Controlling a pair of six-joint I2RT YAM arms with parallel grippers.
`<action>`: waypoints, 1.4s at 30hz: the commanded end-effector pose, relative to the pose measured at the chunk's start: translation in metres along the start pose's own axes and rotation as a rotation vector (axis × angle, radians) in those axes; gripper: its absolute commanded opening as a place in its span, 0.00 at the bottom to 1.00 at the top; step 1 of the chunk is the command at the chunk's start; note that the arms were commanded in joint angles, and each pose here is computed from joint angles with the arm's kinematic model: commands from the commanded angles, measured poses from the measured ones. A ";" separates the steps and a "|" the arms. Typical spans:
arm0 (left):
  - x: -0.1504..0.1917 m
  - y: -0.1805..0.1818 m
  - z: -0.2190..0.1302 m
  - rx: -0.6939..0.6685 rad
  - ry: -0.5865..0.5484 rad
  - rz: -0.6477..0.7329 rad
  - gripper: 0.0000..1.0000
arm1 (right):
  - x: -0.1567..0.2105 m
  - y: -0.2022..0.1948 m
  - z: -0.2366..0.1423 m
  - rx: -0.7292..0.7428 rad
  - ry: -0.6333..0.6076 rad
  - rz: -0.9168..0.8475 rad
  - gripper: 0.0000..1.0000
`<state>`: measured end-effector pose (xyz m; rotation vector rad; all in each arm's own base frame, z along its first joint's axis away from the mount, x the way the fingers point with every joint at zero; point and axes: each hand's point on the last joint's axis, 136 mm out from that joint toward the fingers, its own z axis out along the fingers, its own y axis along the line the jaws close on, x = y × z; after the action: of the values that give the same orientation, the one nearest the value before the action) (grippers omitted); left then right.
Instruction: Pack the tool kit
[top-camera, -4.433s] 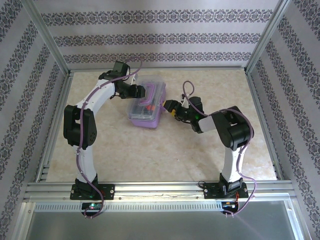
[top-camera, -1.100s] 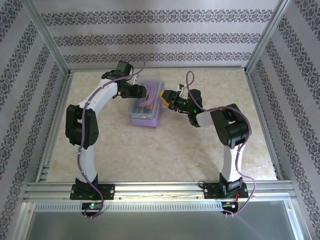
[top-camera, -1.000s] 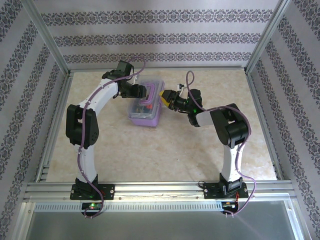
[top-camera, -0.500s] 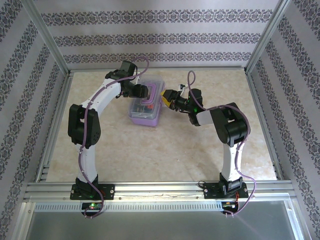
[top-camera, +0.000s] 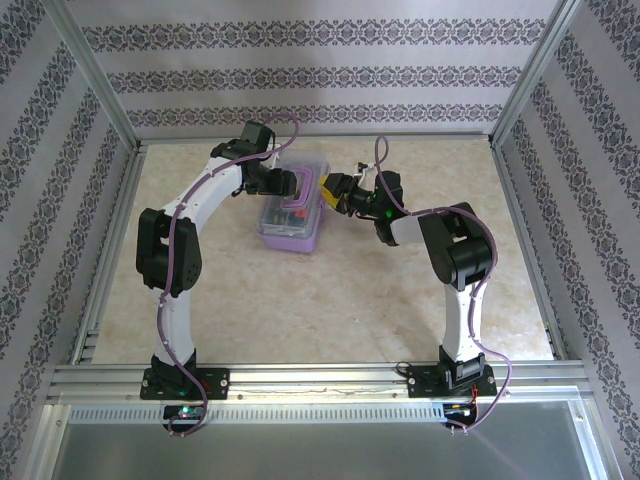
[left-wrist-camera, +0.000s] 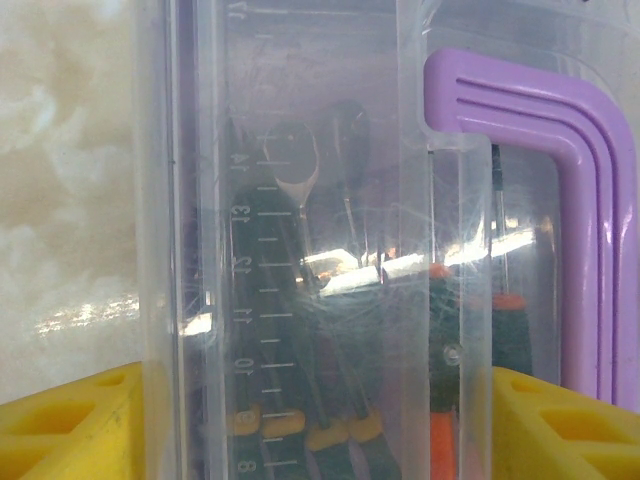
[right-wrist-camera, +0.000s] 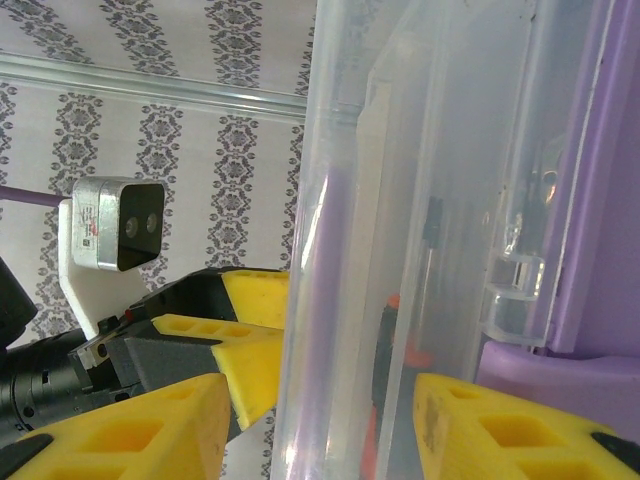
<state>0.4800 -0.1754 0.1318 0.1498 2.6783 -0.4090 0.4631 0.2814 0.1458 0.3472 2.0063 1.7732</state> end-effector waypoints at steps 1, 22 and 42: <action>0.089 0.025 0.069 -0.059 0.323 -0.060 0.46 | 0.005 0.013 0.003 -0.036 0.025 -0.027 0.52; 0.088 0.026 0.068 -0.063 0.322 -0.067 0.44 | -0.033 0.017 -0.042 0.030 -0.096 -0.065 0.52; 0.086 0.016 0.066 -0.010 0.320 -0.074 0.43 | 0.009 -0.050 -0.029 0.118 0.036 -0.013 0.67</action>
<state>0.4796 -0.1765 0.1316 0.1514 2.6838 -0.4177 0.4448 0.2366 0.0767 0.4806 2.1973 1.6154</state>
